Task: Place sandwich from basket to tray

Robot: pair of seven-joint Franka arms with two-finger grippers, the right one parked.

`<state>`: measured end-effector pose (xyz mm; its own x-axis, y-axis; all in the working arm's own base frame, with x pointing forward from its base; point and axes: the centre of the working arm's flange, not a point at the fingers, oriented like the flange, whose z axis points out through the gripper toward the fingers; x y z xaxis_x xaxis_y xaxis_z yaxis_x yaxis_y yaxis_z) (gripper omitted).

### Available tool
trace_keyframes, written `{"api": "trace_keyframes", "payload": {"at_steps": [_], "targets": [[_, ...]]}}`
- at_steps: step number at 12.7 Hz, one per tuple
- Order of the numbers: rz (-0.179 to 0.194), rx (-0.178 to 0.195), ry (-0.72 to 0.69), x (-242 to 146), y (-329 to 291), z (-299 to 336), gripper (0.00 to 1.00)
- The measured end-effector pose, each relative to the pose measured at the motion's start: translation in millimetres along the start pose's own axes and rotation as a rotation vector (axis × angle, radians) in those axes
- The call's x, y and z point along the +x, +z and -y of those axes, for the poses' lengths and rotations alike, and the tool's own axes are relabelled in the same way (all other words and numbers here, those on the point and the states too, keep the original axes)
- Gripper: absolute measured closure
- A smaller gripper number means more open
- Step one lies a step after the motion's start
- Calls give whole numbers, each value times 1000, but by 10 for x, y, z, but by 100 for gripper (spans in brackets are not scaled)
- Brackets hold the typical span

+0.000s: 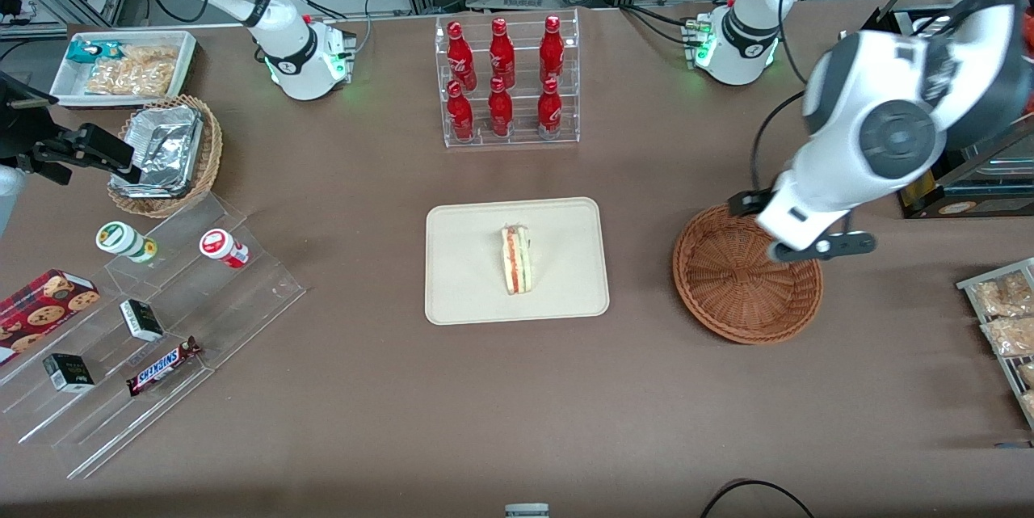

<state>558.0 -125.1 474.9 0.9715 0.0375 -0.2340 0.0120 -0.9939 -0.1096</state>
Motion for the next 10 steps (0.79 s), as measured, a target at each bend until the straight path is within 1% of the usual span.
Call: {"api": "trace_keyframes", "payload": {"at_steps": [2, 6, 10], "targets": [[3, -10, 79, -100, -163, 299, 0], [-17, -13, 155, -278, -438, 606, 0], [-55, -18, 178, -366, -644, 789, 0]]}}
